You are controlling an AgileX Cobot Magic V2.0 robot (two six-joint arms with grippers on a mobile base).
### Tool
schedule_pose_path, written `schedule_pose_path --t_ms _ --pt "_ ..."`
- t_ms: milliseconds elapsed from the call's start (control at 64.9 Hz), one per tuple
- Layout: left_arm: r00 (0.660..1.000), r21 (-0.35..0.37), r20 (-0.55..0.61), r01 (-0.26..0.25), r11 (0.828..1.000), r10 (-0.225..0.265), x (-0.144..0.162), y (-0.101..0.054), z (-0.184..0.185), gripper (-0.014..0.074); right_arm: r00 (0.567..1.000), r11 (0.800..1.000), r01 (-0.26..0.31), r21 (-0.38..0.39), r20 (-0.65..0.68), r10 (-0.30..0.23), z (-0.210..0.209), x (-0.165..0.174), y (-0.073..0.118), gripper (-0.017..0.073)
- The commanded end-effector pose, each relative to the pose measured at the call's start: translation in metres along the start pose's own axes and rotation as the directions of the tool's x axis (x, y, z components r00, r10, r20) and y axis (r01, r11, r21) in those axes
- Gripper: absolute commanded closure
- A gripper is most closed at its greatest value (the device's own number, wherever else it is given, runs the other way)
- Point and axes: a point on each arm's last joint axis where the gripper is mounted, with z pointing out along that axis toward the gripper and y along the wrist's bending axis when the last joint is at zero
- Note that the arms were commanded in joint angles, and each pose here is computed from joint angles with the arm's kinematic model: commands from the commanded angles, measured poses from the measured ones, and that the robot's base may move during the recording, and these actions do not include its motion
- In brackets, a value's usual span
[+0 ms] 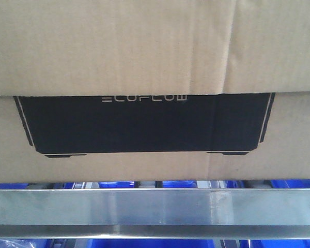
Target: Grab box from left shelf to table start
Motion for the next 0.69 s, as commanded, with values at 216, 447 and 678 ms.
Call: schedule_pose_path --t_ms 216,447,678 --pt "1.0 0.006 -0.002 0.013 1.0 -0.013 0.0041 0.0012 -0.0158 0.0696 0.993 1.0 0.011 0.002 0.12 -0.011 -0.0025 -0.015 0.0001 0.051" --pt "1.0 0.006 -0.002 0.013 1.0 -0.013 0.0041 0.0012 -0.0158 0.0696 0.991 1.0 0.012 0.002 0.135 -0.012 -0.0027 -0.0164 0.0002 0.051" --pt "1.0 0.006 -0.002 0.013 1.0 -0.013 0.0041 0.0012 -0.0158 0.0696 0.98 1.0 0.012 0.001 0.201 -0.012 -0.0037 -0.0223 0.0003 0.051"
